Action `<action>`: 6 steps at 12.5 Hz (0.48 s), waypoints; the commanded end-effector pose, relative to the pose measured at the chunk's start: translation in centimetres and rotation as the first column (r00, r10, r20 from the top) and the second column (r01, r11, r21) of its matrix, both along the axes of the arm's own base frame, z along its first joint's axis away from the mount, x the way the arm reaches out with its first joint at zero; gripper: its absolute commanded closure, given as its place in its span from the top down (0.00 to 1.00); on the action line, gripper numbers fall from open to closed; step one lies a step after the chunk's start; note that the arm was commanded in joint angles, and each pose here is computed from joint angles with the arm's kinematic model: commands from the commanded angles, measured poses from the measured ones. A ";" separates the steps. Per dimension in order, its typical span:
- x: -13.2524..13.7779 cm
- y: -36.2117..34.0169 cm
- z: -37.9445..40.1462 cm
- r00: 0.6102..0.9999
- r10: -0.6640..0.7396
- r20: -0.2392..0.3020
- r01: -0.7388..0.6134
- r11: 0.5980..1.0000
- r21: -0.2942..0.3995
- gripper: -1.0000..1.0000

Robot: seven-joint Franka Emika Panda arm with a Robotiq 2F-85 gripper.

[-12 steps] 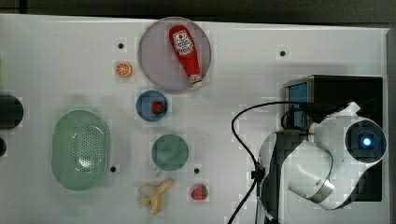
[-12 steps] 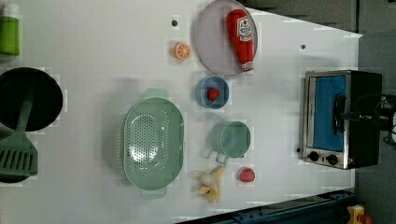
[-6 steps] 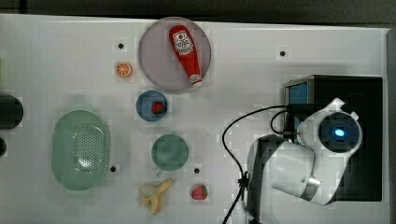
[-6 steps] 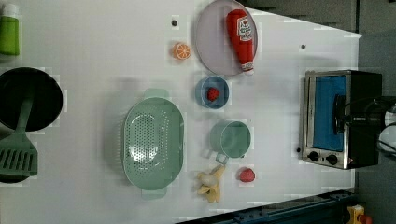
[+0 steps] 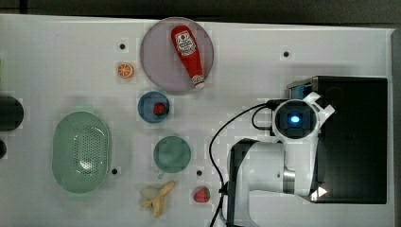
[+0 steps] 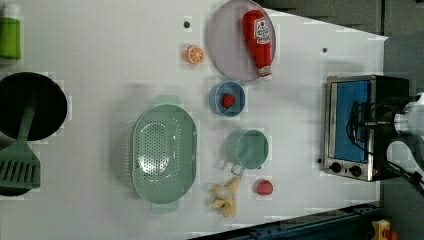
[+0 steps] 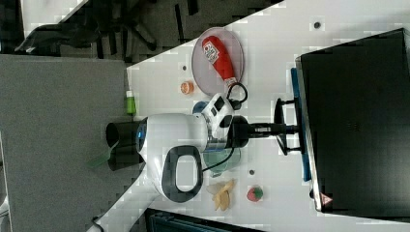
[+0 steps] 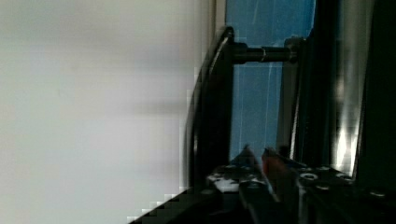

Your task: Flap open oven.

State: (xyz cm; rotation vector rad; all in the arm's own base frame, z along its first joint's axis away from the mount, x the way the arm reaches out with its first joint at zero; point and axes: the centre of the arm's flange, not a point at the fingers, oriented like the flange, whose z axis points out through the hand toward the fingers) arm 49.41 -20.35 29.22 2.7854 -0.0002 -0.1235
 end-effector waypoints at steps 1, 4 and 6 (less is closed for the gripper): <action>1.0 6.6 -2.5 1.000 0.026 -0.005 -0.026 0.999 -0.033 0.18; 1.3 10.2 -5.6 1.000 0.022 -0.015 -0.023 0.994 -0.108 0.18; 1.2 12.8 -8.2 1.000 -0.024 0.005 0.025 0.986 -0.164 0.18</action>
